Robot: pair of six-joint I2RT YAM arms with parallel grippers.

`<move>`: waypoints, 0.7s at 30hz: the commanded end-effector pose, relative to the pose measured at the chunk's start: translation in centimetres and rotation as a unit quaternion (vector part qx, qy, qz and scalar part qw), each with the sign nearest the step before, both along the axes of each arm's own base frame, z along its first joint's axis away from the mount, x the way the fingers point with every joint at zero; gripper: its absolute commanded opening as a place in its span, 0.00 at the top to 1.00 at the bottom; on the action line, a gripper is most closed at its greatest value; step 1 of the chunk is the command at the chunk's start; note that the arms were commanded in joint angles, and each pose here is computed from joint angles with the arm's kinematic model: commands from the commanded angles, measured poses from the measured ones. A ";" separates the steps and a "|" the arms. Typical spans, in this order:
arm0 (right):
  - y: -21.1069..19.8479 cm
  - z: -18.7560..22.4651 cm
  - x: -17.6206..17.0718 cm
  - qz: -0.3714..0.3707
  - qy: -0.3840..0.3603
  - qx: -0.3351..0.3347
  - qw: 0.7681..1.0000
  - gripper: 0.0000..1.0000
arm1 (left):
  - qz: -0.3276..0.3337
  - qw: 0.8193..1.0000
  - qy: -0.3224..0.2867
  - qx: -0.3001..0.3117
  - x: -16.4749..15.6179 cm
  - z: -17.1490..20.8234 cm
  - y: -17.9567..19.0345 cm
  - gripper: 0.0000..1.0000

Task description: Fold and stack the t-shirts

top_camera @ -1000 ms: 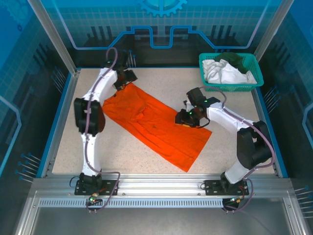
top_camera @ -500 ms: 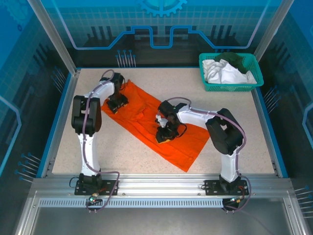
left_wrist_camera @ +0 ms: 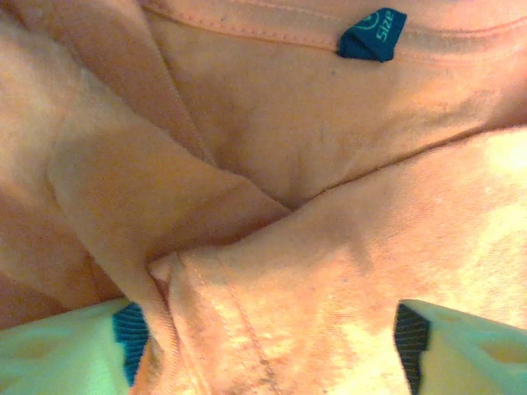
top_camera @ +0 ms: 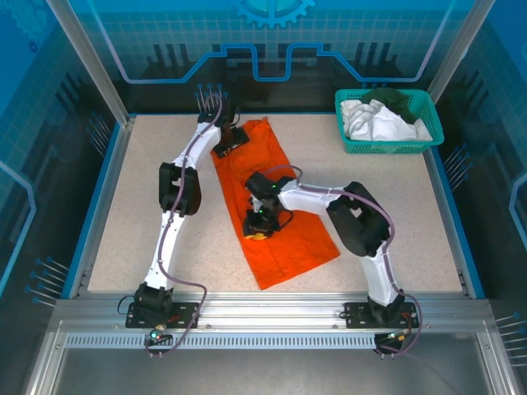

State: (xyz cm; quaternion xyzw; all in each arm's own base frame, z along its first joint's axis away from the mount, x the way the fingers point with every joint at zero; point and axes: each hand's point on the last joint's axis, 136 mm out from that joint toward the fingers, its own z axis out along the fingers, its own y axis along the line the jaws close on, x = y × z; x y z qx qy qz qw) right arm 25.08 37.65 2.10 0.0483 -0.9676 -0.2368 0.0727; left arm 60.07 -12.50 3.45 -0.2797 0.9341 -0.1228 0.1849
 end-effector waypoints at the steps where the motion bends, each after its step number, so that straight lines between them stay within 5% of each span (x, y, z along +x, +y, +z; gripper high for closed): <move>1: 3.1 -1.8 -1.0 -0.053 0.025 -0.031 0.998 0.64 | 0.002 1.000 -0.010 -0.029 -0.1 3.2 1.2 0.10; 6: 8.0 -0.4 0.7 -0.084 0.010 -0.001 0.996 0.58 | 0.019 0.995 -0.098 -0.028 0.0 12.2 4.6 0.01; 11: 8.2 5.9 3.2 -0.001 -0.062 0.044 0.997 0.44 | 0.045 0.992 -0.120 -0.022 -1.8 17.4 6.6 0.01; 16: 3.4 11.6 5.6 0.022 -0.117 0.078 0.990 0.43 | 0.030 0.998 -0.064 -0.008 -6.1 15.4 5.7 0.12; 21: -6.0 9.3 5.6 -0.041 -0.108 0.040 0.993 0.45 | 0.004 0.999 0.031 0.010 -11.3 9.0 3.7 0.34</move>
